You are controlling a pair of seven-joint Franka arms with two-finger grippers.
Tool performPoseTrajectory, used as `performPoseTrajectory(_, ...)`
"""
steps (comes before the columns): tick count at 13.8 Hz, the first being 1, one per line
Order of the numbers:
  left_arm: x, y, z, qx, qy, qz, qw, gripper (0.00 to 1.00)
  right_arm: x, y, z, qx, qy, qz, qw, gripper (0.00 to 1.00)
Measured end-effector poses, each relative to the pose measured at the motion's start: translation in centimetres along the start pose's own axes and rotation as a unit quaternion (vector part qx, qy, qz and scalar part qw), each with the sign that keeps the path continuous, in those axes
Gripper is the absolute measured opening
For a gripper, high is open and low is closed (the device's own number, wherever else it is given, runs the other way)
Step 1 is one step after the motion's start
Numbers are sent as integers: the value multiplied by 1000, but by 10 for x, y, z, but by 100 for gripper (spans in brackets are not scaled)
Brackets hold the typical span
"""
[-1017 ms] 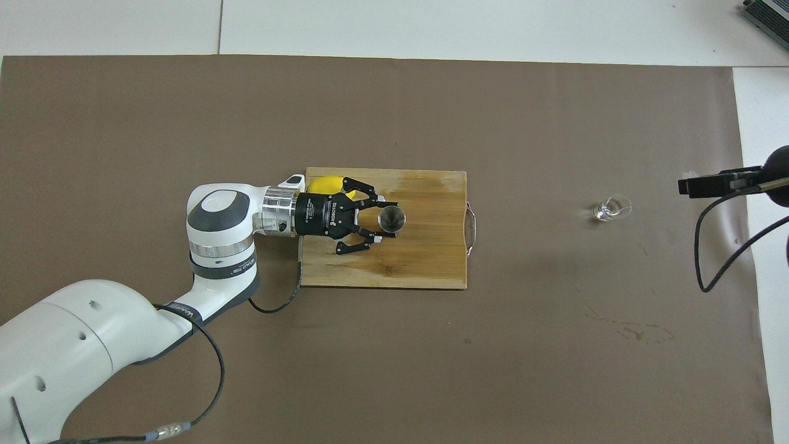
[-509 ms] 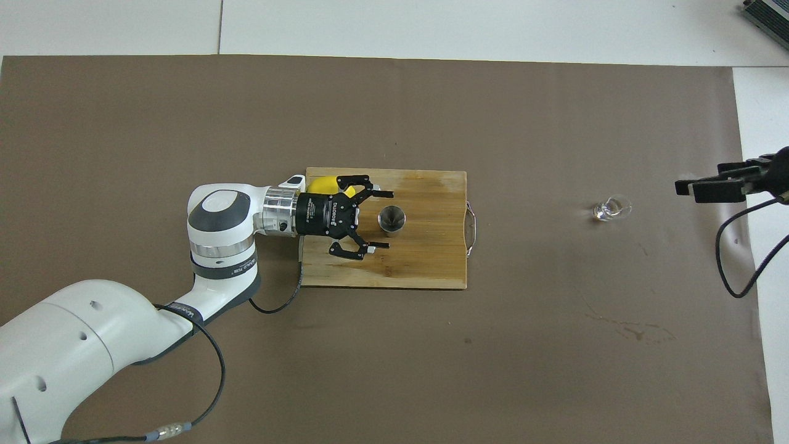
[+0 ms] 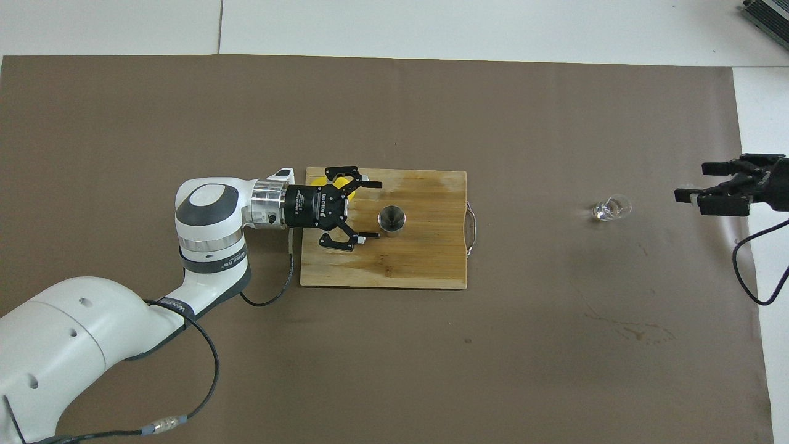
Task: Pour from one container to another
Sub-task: 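Open the left gripper while the right gripper moves toward the glass, then retract the left gripper while the right gripper reaches the glass cup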
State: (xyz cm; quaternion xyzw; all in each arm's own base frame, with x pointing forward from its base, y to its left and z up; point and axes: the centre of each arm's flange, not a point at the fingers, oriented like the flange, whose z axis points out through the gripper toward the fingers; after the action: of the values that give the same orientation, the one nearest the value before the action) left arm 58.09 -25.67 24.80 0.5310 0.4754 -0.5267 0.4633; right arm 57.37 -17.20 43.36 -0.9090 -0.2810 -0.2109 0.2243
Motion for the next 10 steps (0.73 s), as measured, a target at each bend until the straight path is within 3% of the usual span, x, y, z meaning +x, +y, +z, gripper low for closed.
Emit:
performPoseTrajectory(3, -11, 16, -33, 3, 26, 19, 999, 100, -22, 19, 15, 19, 18, -41, 999, 100)
performPoseTrajectory(6, -46, 45, -69, 15, 66, 50, 996, 100, -43, 34, 34, 43, 32, -94, 994, 100)
performPoseTrajectory(10, -102, 71, -89, 63, 135, 125, 981, 100, -78, 53, 79, 89, 74, -154, 981, 100)
